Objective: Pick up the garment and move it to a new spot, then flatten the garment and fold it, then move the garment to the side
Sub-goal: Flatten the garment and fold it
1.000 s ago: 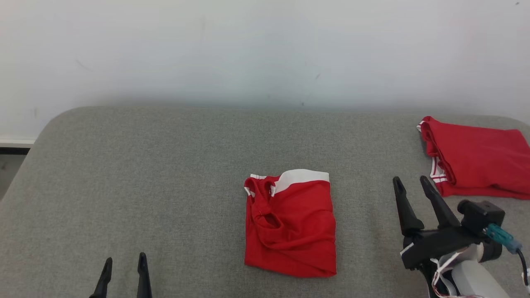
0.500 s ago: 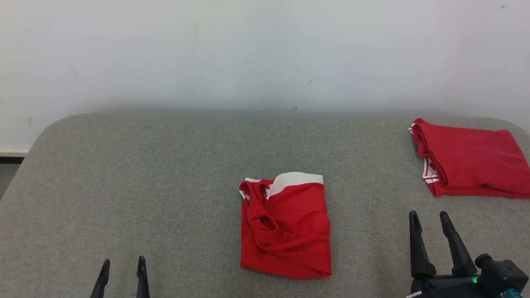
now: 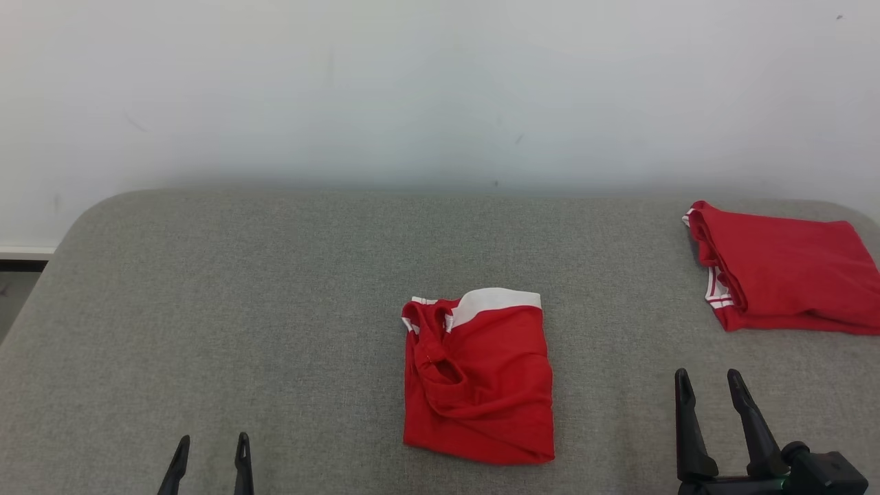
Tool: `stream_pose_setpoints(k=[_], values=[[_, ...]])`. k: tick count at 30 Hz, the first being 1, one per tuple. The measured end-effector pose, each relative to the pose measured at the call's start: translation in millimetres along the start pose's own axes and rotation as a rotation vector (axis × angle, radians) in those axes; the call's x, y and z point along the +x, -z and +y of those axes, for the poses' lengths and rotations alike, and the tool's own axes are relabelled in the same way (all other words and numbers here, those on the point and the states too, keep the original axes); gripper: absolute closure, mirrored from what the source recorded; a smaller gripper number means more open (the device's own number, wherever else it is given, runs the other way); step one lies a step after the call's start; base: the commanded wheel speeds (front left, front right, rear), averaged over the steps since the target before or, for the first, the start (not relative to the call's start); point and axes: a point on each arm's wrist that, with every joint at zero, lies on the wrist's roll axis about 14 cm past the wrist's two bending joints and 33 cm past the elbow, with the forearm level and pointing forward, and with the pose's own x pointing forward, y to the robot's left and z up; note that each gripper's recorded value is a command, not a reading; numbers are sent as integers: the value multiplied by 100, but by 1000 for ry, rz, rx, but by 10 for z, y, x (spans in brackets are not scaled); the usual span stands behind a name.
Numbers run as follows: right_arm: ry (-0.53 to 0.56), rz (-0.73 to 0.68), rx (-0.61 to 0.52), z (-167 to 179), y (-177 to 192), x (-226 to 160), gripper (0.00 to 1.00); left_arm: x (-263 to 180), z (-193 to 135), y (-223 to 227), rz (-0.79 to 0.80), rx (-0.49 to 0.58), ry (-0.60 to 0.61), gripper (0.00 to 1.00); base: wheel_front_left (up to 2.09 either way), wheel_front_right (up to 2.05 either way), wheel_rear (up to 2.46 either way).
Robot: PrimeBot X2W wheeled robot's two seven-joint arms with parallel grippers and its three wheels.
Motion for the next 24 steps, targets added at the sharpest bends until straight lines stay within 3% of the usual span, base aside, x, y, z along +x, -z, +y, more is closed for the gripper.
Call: stream_pose_setpoints(k=[24], values=[[-15,65,-6,55,203,-43,0,-27,3,-5,-2,0,-2,0,0,0,0]])
